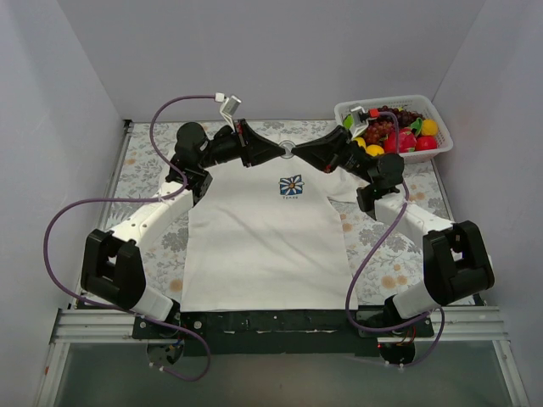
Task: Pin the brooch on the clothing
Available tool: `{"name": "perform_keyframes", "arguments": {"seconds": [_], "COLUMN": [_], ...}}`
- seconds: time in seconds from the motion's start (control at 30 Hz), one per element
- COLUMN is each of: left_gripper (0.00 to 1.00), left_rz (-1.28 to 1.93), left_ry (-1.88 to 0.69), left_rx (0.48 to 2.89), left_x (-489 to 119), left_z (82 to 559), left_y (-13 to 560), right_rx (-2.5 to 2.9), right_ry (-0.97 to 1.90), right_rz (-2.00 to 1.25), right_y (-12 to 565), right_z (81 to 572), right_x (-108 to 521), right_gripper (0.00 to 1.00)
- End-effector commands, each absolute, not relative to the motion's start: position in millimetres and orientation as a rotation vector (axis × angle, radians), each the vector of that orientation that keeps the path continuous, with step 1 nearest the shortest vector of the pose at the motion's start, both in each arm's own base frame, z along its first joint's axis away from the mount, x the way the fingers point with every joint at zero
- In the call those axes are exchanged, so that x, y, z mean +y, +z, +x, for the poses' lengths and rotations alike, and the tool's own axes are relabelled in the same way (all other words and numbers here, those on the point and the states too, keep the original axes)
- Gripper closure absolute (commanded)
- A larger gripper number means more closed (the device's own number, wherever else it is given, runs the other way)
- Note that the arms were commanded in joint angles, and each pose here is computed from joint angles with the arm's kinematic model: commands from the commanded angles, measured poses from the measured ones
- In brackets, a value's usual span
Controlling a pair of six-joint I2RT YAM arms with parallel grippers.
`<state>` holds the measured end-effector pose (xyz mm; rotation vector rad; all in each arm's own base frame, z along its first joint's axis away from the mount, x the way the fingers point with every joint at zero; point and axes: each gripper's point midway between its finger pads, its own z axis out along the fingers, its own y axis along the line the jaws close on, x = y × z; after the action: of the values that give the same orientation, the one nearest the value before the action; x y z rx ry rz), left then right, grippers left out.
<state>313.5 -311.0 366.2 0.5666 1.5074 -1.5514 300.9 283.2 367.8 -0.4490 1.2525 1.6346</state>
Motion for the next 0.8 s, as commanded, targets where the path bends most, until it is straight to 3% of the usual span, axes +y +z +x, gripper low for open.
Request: {"name": "perform_keyframes", "arguments": {"seconds": [0.0,0.47,0.57,0.67,0.73,0.77], "left_gripper": [1.00,1.00,1.00,1.00,0.88,0.75], "left_rz": [0.639,0.765,0.783,0.796,0.779,0.777], "left_ry": [-1.478,-1.473,-1.483,-1.485,-1.472,-1.466], "left_rx": [1.504,1.561,1.552,1.540,1.552,1.548], "left_x": [-311,-307,-307,-307,-306,-305], "left_z": [312,292,288,286,288,288], "left_y": [379,368,369,371,370,370], "right_rx": [1.152,1.196,1.199,1.202,1.193,1.183], "right_ry": [1.589,1.591,1.603,1.607,1.595,1.580], "right_rz": [-0.585,-0.666,-0.666,-0.661,-0.645,-0.641], "right_y": [398,394,393,392,392,393], "right_z": [286,285,285,285,284,284], "right_x": [285,291,291,291,289,287], "right_gripper": [0.67,0.71,0.98,0.99,0.99,0.99]}}
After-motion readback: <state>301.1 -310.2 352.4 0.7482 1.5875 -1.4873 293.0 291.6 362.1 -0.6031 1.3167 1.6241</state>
